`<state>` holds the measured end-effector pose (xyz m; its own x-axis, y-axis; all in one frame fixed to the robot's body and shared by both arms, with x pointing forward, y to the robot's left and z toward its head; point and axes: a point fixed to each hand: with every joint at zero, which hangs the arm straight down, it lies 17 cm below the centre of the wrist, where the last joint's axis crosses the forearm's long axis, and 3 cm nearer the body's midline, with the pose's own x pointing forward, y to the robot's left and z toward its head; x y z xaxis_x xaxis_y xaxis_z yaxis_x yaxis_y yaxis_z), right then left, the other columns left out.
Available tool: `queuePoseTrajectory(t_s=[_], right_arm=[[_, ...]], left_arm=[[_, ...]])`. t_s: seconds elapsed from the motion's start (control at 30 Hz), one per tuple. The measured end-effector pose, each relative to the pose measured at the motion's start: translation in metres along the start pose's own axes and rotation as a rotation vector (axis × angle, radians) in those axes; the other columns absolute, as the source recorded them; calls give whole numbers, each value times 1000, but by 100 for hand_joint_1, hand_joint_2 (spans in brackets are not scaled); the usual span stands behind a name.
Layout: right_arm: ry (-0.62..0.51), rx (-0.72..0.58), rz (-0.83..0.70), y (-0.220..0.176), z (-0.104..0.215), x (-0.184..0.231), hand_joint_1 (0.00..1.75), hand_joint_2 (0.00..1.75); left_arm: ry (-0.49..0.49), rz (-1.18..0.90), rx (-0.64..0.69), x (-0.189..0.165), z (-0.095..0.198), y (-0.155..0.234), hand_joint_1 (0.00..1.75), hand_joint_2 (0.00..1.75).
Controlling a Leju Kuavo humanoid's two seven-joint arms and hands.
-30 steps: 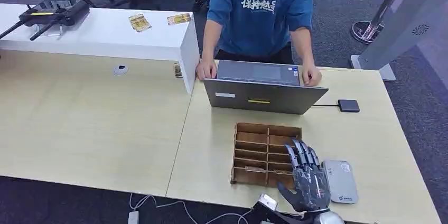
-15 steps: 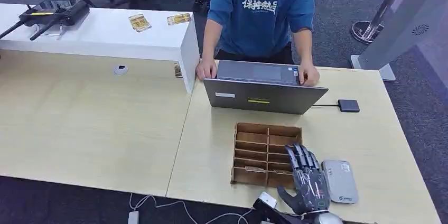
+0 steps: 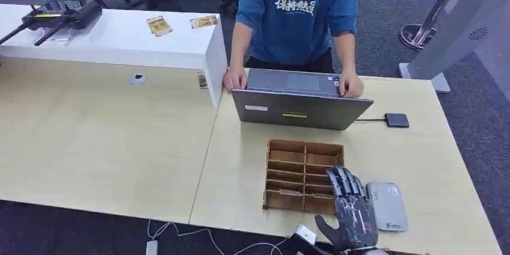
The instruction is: Pass the card to the sensor for recognition and then transmit it.
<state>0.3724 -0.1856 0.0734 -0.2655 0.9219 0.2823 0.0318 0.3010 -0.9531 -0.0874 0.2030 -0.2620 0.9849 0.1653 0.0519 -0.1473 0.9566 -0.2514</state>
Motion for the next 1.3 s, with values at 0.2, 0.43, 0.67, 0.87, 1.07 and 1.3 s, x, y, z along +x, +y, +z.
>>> queuePoseTrajectory(t_s=[0.2, 0.43, 0.67, 0.87, 1.07, 1.3], right_arm=[[9, -7, -6, -2, 3, -1, 0, 175], [12, -9, -11, -1, 6, -1, 0, 175], [20, 1, -18, 4, 6, -1, 0, 175], [35, 23, -29, 14, 6, -3, 0, 175], [42, 46, -39, 25, 3, -5, 0, 175], [45, 64, -42, 32, 2, -7, 0, 175]], left_arm=[[-2, 9, 1, 0, 0, -1, 0, 0], [-3, 13, 1, 1, 0, -1, 0, 0], [-3, 13, 0, 1, 0, -1, 0, 0], [-3, 13, -1, 1, 0, 0, 0, 0], [-3, 10, -1, 1, 0, 2, 0, 0], [-3, 9, 0, 1, 1, 3, 0, 0]])
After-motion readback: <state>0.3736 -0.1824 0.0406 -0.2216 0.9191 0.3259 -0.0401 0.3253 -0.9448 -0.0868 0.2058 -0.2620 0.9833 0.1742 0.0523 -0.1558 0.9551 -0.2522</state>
